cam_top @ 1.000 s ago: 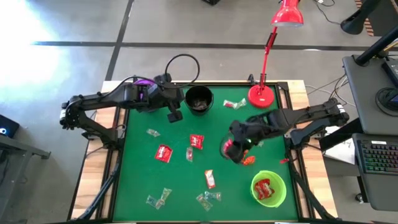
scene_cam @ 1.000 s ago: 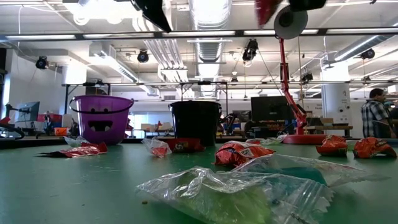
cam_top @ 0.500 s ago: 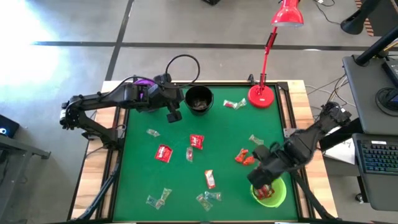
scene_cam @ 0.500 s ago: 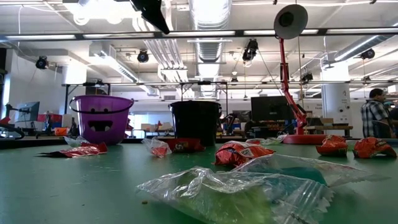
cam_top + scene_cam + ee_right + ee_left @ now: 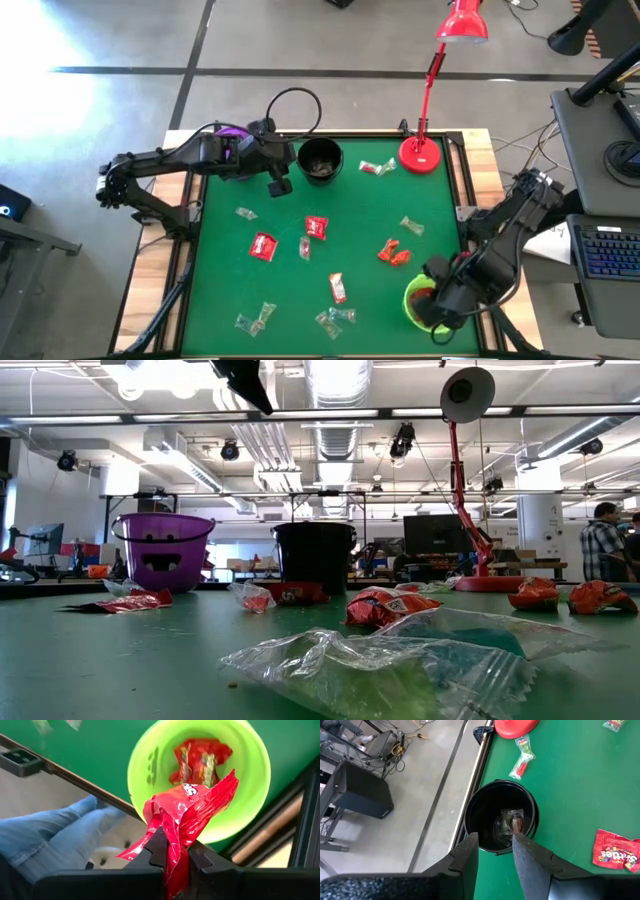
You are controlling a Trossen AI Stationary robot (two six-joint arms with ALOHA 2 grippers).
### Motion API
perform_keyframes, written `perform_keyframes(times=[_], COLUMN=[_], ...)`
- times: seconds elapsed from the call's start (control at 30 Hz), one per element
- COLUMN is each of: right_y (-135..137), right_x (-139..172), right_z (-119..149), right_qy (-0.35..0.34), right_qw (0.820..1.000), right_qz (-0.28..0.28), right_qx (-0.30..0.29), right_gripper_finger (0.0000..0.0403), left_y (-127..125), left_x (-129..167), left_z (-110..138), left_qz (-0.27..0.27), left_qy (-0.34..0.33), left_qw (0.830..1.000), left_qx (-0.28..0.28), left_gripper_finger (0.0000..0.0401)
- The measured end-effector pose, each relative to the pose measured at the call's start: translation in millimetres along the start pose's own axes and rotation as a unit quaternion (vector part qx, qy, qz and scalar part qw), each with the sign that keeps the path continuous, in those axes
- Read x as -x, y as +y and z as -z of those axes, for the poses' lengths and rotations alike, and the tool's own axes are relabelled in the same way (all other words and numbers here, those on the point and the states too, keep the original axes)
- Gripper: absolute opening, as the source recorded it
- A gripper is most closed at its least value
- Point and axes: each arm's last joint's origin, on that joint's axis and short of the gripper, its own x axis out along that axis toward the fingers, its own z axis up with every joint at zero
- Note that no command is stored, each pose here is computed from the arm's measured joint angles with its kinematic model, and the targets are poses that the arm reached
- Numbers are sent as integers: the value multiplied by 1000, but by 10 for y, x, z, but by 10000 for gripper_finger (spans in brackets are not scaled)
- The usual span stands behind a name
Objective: Sort candy
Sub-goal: Put the left red candy into the green bucket, then put the top left orange chocolate bar into the purple bucket
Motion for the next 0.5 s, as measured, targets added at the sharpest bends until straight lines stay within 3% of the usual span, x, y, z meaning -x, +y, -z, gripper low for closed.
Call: perform_keyframes(times=[0.13,0.5], right_y=[22,81], right_x=[-40,-160], right_z=[4,0], right_qy=[1,-15], right_qw=[1000,999], right_qz=[7,24], right_qx=[3,29], right_gripper_finger=[27,132], left_y=[0,0], left_x=[0,0], left_z=[0,0], left_qz=[0,0], left_qy=[0,0], left_qw=[1000,1000], left_qx=[0,0], left_gripper_finger=[105,105])
